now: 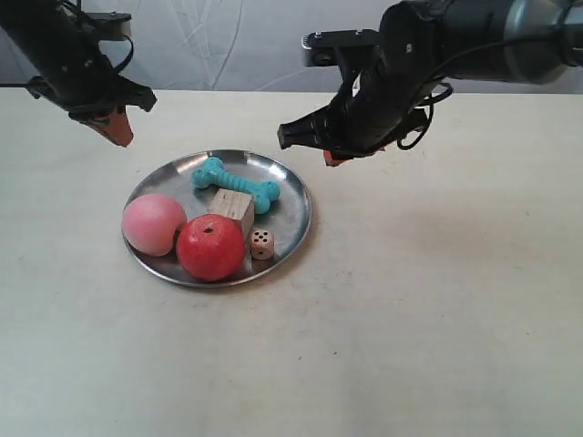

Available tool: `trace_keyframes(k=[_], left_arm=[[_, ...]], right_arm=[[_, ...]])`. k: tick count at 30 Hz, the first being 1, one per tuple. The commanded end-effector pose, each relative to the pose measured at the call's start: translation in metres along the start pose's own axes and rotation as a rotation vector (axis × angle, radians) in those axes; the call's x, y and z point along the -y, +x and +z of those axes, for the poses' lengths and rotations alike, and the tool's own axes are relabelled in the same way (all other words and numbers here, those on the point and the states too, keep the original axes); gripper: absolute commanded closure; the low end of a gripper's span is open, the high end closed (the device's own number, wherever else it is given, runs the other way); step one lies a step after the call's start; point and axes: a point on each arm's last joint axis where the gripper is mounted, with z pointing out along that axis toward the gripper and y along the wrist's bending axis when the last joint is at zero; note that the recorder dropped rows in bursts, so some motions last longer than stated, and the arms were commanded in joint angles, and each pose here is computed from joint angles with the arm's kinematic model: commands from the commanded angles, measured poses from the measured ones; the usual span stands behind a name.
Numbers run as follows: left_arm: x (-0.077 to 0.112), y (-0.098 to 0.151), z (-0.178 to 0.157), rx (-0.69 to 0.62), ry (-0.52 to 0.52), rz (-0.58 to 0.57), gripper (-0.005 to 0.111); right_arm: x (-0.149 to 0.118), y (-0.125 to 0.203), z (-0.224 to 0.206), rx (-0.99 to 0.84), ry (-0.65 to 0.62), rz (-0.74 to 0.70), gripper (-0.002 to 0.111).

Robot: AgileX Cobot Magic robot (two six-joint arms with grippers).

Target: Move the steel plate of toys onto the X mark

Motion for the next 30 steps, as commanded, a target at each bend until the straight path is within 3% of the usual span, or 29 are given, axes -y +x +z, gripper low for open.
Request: trace_keyframes(k=[1, 4, 9, 11, 13, 19, 24, 30], left_arm=[[0.011, 0.03, -0.022, 0.084, 0.059, -0.01, 0.106], [0.028, 0.063, -0.029, 0.196, 0.125, -0.008, 0.106], [0.06, 0.12, -0.073, 0.496, 0.177, 0.077, 0.106], [0.066, 0.139, -0.091, 0.629, 0.135, 0.097, 0.106], [0.072, 0.17, -0.119, 0.815, 0.022, 0.111, 0.106], [0.08, 0.215, -0.17, 1.068, -0.221, 0.223, 0.106], [0.09, 0.24, -0.199, 1.223, -0.266, 0.24, 0.106], [0.099, 0.261, -0.216, 1.318, -0.283, 0.263, 0.106]], right_arm=[[0.004, 0.024, -0.02, 0.045, -0.002, -0.014, 0.108], [0.009, 0.05, -0.035, 0.108, -0.015, -0.012, 0.108], [0.017, 0.089, -0.074, 0.278, -0.042, -0.03, 0.108], [0.02, 0.1, -0.088, 0.329, -0.051, -0.035, 0.108], [0.022, 0.114, -0.106, 0.389, -0.062, -0.04, 0.108], [0.025, 0.129, -0.133, 0.407, -0.069, -0.032, 0.108], [0.025, 0.129, -0.141, 0.438, -0.075, -0.032, 0.108], [0.025, 0.13, -0.141, 0.435, -0.075, -0.03, 0.108]])
